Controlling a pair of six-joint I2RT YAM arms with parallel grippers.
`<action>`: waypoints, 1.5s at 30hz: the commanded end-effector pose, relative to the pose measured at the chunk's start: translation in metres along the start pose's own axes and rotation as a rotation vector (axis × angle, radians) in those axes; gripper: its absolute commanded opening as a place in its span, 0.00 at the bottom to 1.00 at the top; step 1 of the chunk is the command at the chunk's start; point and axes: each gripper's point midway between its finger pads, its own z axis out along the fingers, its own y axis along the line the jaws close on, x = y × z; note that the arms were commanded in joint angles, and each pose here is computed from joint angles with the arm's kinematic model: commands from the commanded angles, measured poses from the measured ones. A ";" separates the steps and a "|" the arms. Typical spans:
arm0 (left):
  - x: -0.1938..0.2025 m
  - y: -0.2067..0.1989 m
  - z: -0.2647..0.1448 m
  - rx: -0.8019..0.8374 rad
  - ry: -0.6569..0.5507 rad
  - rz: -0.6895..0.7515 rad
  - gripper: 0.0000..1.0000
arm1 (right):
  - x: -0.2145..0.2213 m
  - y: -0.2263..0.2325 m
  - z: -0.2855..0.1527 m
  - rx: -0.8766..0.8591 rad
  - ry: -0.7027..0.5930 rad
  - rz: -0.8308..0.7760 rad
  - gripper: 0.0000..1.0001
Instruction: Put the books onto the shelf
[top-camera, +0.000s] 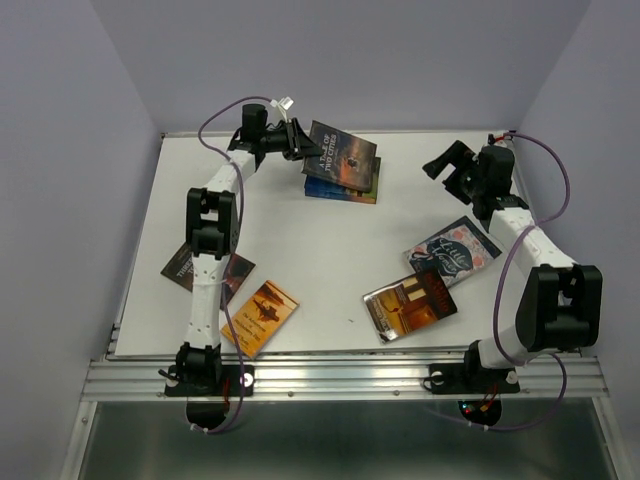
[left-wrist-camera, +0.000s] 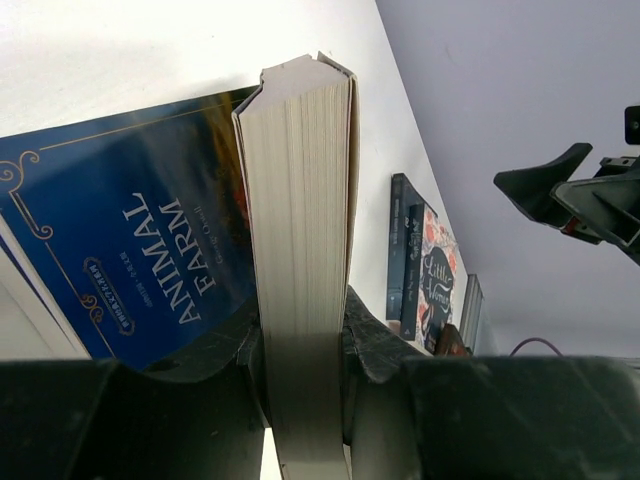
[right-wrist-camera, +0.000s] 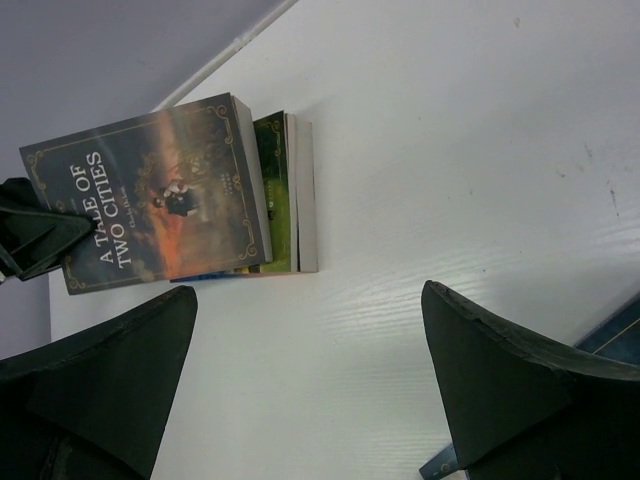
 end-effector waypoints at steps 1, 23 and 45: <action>-0.032 -0.054 -0.008 0.110 -0.038 0.156 0.00 | -0.019 0.013 -0.010 -0.019 -0.060 -0.031 1.00; 0.007 0.032 0.024 -0.036 0.025 0.061 0.02 | 0.002 0.013 -0.004 -0.051 0.023 0.010 1.00; 0.004 0.057 0.023 -0.275 0.007 0.146 0.92 | 0.013 0.017 -0.002 -0.087 0.073 0.018 1.00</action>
